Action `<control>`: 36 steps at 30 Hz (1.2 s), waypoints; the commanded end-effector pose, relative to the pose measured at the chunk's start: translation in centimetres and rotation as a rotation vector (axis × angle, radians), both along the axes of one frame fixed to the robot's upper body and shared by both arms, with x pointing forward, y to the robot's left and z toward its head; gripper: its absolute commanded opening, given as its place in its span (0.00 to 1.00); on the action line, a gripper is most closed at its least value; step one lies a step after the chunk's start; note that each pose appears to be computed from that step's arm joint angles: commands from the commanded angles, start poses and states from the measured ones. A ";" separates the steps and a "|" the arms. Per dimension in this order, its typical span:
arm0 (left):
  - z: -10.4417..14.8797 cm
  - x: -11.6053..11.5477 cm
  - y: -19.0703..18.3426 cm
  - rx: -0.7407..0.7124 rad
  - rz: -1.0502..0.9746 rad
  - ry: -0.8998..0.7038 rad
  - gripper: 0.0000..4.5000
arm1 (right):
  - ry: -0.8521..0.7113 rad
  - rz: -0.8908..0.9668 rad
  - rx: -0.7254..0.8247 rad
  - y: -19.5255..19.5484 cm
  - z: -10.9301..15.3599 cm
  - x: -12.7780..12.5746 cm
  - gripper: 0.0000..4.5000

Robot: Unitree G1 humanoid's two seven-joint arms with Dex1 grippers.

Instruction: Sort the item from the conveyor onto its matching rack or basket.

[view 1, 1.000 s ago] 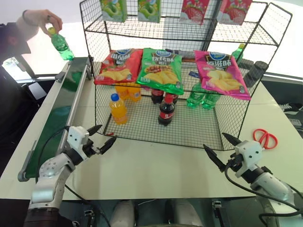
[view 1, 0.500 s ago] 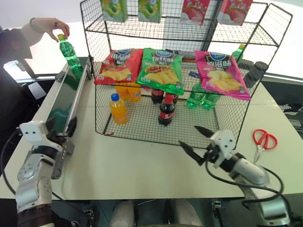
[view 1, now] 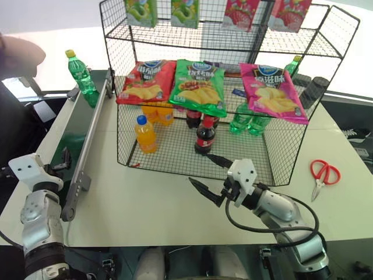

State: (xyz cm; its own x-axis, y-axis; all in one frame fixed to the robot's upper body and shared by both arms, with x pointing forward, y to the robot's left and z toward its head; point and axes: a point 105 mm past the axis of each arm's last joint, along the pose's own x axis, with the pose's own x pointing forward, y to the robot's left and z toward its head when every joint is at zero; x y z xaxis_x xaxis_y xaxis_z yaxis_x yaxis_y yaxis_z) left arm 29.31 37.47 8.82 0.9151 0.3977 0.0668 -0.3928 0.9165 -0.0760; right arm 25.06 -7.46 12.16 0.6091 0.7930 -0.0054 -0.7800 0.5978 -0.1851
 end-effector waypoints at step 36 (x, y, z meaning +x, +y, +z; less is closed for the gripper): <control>1.5 0.7 -1.4 0.060 -0.037 -0.082 1.00 | 0.056 0.119 0.032 1.5 0.2 -1.0 0.99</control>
